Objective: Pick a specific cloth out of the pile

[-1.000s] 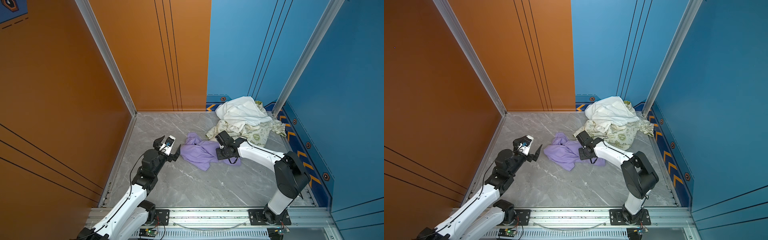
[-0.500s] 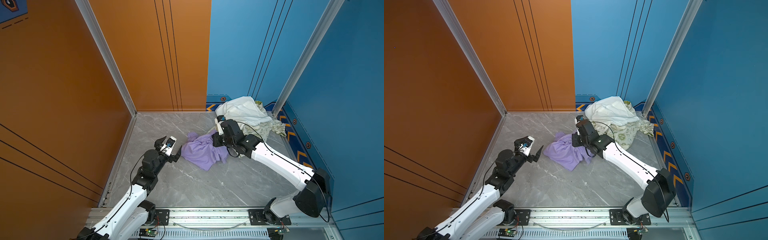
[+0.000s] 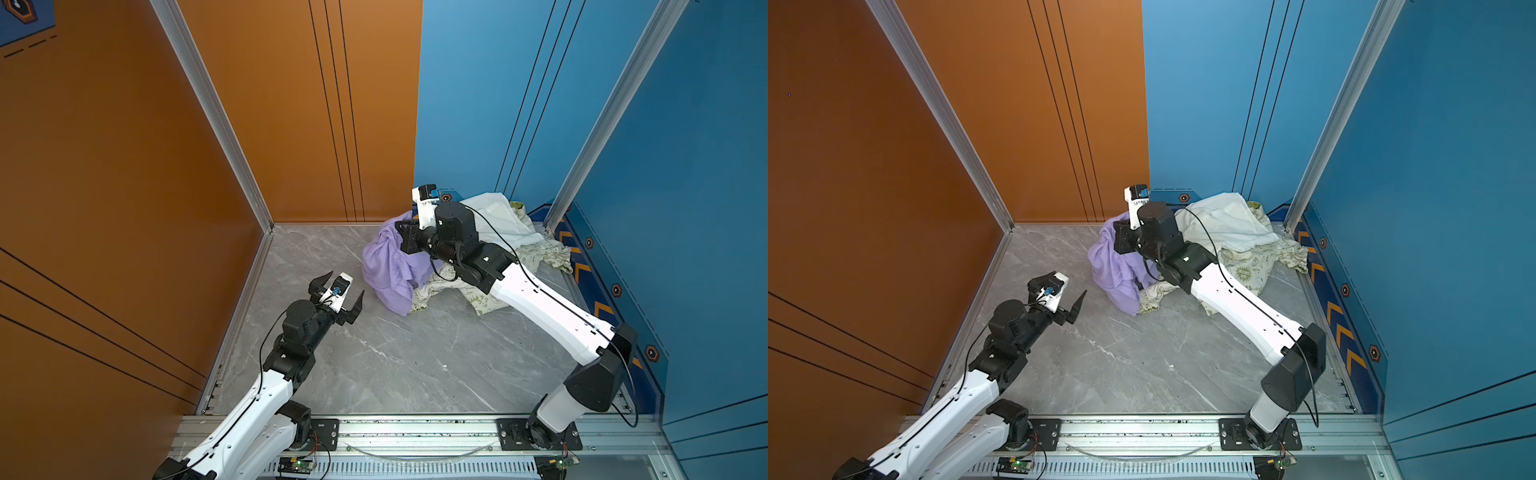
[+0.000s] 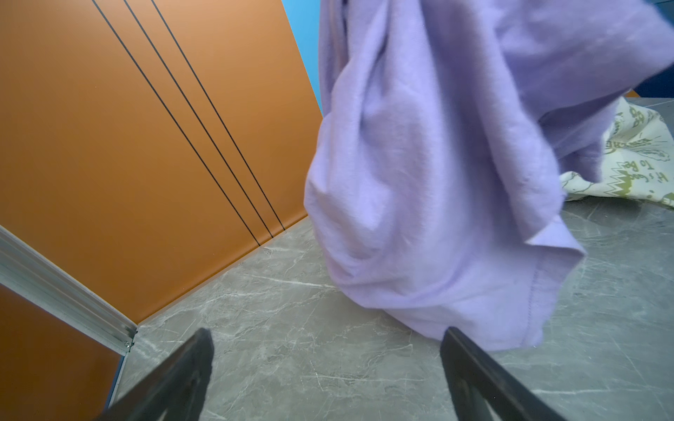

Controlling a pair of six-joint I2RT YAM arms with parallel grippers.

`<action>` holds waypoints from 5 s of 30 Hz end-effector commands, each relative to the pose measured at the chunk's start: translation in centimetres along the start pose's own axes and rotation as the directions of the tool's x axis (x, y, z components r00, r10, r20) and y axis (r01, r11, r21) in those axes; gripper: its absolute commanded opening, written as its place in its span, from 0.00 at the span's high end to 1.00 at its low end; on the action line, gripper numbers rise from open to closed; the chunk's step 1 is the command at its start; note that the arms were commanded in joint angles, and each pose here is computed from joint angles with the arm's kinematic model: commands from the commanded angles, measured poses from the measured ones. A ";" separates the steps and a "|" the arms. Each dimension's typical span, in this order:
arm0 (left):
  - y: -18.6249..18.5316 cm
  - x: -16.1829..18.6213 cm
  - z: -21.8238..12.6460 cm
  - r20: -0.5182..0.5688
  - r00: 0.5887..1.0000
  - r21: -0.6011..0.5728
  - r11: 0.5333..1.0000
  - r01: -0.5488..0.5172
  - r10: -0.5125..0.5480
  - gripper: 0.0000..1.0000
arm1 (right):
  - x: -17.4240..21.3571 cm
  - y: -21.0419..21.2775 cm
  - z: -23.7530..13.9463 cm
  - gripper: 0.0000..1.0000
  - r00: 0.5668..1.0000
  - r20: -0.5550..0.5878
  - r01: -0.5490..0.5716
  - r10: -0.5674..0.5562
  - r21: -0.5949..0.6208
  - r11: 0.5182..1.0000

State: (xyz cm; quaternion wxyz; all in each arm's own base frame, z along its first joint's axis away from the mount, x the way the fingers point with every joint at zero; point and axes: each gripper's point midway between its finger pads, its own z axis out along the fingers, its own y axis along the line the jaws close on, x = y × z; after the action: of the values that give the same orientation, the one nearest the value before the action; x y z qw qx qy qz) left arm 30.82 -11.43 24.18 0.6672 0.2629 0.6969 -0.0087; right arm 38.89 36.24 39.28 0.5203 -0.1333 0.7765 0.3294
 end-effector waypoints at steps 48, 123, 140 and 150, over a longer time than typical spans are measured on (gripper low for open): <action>8.3 11.0 7.3 -0.427 0.614 -0.493 0.740 0.458 -0.664 0.09 | 3.3 -9.4 -11.2 0.00 0.993 -0.036 0.119 -0.114 0.188 0.975; 6.1 17.6 11.5 -0.410 0.255 -0.563 0.463 0.685 -0.876 0.02 | 7.8 -13.6 -14.4 0.00 0.998 -0.055 0.020 -0.010 0.175 0.984; 3.2 22.5 9.1 -0.448 0.154 -0.633 0.434 0.641 -0.881 0.02 | 8.6 -14.0 -14.1 0.00 0.997 -0.078 0.012 0.003 0.179 0.984; 10.6 9.1 7.2 -0.282 0.588 -0.518 0.636 0.572 -0.758 0.02 | 7.5 -16.8 -16.4 0.00 0.999 0.010 0.032 -0.037 0.334 0.942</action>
State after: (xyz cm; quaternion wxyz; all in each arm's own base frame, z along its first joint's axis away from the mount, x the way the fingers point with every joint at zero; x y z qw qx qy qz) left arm 42.23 -2.92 14.76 0.4030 -0.1961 0.8865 -0.1148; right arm 33.05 16.09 29.39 0.5162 -0.0753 0.8247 0.2184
